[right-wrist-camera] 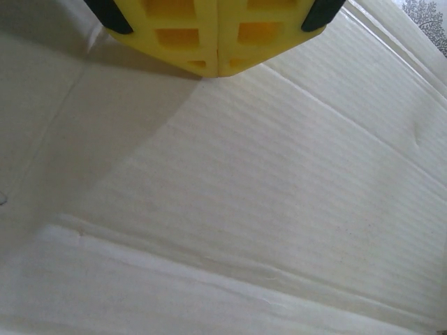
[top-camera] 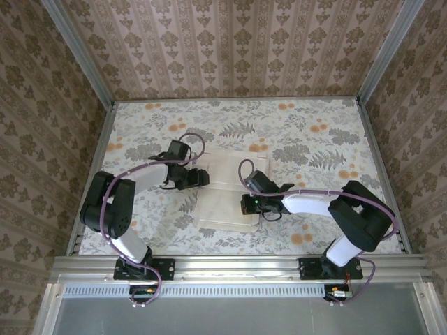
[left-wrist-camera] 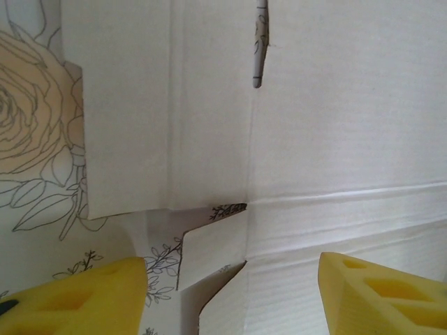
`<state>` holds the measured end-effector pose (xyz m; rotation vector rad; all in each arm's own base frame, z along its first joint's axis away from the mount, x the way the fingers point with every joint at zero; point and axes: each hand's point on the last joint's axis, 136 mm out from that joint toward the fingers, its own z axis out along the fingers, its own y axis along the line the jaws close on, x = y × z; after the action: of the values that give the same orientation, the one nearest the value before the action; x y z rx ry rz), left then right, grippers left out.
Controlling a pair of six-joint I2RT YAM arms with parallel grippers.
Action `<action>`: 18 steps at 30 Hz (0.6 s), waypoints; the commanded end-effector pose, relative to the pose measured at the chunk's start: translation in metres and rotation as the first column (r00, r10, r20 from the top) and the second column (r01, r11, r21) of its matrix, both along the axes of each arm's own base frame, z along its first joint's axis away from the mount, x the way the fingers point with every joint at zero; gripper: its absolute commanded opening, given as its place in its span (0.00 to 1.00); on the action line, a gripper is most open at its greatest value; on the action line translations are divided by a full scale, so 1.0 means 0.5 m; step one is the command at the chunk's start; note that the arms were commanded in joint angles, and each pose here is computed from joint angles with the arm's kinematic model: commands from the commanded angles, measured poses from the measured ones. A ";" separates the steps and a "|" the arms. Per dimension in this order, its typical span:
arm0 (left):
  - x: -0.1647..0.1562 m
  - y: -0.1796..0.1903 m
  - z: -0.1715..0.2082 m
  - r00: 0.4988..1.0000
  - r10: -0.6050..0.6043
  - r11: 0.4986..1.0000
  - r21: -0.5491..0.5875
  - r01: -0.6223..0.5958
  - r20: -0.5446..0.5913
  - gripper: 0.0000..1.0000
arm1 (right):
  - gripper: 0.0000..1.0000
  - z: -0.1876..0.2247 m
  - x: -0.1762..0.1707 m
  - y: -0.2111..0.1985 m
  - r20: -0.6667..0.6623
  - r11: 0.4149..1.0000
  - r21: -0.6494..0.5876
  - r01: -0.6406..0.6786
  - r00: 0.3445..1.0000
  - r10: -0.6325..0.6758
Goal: Fold the paper box
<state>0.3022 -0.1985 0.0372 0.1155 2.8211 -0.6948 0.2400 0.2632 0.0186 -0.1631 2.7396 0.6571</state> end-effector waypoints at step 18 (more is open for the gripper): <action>0.002 -0.095 0.046 0.995 -0.082 0.985 -0.148 0.090 0.054 0.61 | 0.00 -0.053 -0.022 -0.021 -0.056 0.997 -0.076 0.001 0.998 -0.005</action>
<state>0.3010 -0.2307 0.0517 0.2074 2.7482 -0.8584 0.2415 0.2648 0.0165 -0.1639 2.7360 0.6603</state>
